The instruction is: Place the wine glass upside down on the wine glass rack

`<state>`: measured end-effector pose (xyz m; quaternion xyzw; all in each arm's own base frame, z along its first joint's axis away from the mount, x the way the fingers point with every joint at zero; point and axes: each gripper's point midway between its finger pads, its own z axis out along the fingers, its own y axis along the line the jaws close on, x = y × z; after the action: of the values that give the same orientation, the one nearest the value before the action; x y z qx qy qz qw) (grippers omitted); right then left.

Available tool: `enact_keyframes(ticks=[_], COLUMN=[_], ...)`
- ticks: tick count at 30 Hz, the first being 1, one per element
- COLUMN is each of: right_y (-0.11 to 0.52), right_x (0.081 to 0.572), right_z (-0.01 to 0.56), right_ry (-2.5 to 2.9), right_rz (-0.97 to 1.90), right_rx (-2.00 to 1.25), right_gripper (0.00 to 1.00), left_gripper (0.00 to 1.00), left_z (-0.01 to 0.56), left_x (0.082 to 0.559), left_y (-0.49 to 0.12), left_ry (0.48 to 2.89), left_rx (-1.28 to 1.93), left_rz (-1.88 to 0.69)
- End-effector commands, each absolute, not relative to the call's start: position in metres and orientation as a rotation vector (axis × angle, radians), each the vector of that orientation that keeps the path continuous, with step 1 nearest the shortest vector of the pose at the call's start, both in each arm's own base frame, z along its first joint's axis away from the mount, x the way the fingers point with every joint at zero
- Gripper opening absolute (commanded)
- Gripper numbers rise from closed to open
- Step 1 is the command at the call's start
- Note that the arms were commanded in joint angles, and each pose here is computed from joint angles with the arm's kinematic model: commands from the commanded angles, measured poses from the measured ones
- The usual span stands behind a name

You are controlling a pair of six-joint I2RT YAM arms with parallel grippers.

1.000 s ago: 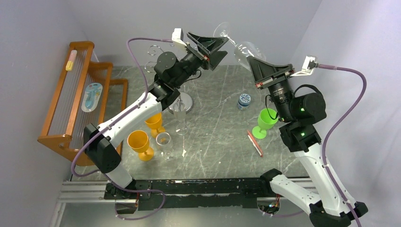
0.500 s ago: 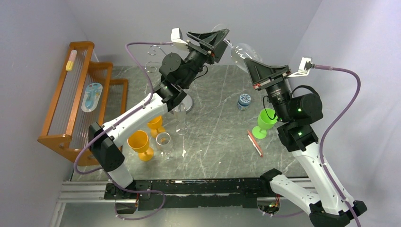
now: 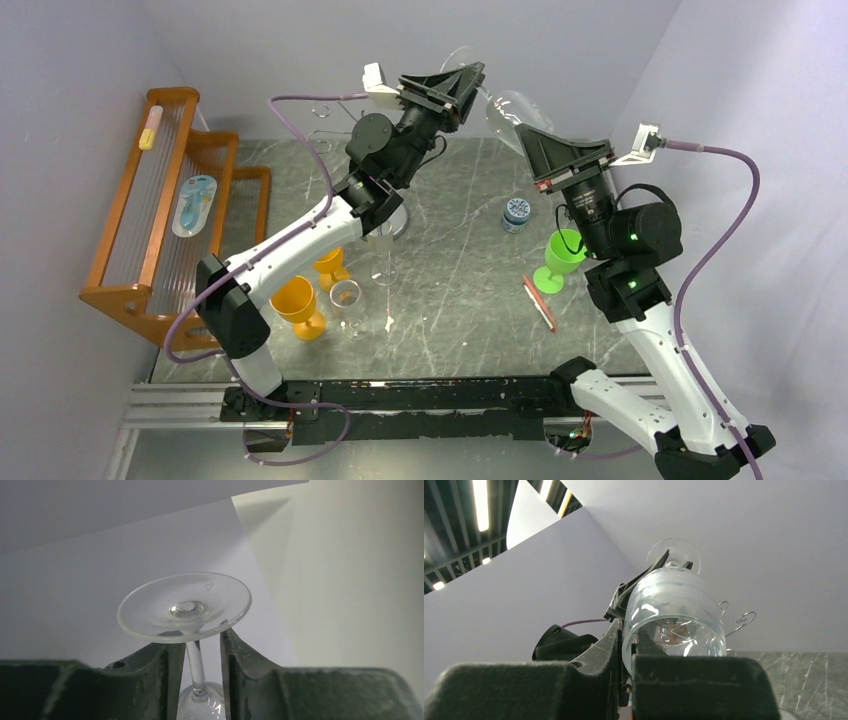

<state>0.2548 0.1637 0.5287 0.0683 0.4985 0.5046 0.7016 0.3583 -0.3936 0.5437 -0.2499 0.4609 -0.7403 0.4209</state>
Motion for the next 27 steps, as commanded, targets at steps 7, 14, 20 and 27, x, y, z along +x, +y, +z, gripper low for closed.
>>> enact_keyframes(ticks=[7,14,20,27], right_y=[0.163,0.145,0.129,0.147], right_x=[0.25,0.248,0.241,0.229], right_z=[0.513,0.489,0.467,0.487], right_ry=[1.166,1.261,1.339,1.293], right_rz=[1.087,0.95,0.809,0.748], right_rx=[0.129,0.164,0.134,-0.151], right_gripper=[0.0,0.69,0.86,0.83], left_gripper=[0.05,0.05,0.05,0.05], left_z=[0.584,0.586,0.59,0.582], left_x=[0.349,0.335,0.313,0.286], left_y=[-0.363,-0.355,-0.355,-0.367], left_ry=[0.952,0.956,0.971,0.996], left_rx=[-0.563,-0.396,-0.095,0.278], left_rz=[-1.788,-1.642,-1.417,-1.231])
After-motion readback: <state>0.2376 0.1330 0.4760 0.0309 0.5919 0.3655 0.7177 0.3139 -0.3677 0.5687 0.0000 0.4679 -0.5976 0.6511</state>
